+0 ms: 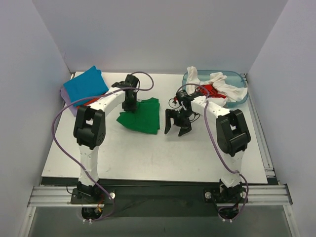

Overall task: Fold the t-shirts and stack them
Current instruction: Put the neatly folded tshirt into the corner of the board with the left arm

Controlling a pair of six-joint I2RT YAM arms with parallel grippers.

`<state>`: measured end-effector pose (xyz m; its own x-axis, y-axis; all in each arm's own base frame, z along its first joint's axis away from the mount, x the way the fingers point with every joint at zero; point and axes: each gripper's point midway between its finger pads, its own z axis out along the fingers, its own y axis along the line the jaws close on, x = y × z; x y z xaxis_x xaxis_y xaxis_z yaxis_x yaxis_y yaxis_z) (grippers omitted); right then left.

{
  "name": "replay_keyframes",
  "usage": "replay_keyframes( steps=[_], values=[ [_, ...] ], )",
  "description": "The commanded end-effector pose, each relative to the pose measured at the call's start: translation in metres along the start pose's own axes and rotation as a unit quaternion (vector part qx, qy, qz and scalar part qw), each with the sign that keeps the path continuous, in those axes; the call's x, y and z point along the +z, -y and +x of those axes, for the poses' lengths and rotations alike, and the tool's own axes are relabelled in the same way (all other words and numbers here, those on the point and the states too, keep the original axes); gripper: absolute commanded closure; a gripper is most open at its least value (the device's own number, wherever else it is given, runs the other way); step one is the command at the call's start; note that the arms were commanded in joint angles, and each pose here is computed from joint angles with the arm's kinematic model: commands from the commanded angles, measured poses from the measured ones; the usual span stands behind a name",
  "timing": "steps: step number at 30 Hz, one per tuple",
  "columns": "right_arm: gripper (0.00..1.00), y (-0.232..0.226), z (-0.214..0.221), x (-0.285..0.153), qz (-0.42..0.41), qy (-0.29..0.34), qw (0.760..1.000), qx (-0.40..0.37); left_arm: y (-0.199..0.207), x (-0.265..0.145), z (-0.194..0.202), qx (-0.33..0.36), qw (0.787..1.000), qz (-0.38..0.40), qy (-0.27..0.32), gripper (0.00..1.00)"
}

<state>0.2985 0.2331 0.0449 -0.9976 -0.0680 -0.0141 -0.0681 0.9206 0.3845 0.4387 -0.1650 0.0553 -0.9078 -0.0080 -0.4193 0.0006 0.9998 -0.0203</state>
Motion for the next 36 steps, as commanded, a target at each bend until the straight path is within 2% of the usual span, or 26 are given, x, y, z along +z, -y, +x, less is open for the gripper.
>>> replay_keyframes(
  steps=[1, 10, 14, 16, 21, 29, 36],
  values=[
    [0.21, 0.003, 0.014, -0.021, 0.014, 0.005, 1.000, -0.005, -0.023, -0.016, -0.031, 0.033, 0.998, -0.045, 0.023, 1.00],
    [0.21, 0.014, 0.026, -0.024, 0.031, -0.006, 1.000, -0.005, -0.050, -0.032, -0.087, 0.026, 0.996, -0.056, 0.066, 1.00],
    [0.21, 0.019, 0.034, -0.024, 0.041, -0.017, 0.999, -0.004, -0.056, -0.049, -0.126, 0.029, 0.994, -0.038, 0.103, 1.00],
    [0.21, 0.022, 0.037, -0.025, 0.046, -0.020, 0.999, -0.002, -0.056, -0.043, -0.130, 0.032, 0.994, -0.025, 0.097, 1.00],
    [0.21, 0.029, 0.051, -0.025, 0.056, -0.035, 0.998, 0.004, -0.064, -0.052, -0.163, 0.022, 0.990, 0.015, 0.137, 1.00],
    [0.21, 0.035, 0.071, -0.023, 0.070, -0.056, 0.996, 0.016, -0.062, -0.077, -0.211, 0.018, 0.972, 0.084, 0.220, 1.00],
    [0.21, 0.030, 0.078, -0.022, 0.078, -0.061, 0.995, 0.008, -0.085, -0.112, -0.244, -0.025, 0.952, 0.127, 0.279, 1.00]
  ],
)
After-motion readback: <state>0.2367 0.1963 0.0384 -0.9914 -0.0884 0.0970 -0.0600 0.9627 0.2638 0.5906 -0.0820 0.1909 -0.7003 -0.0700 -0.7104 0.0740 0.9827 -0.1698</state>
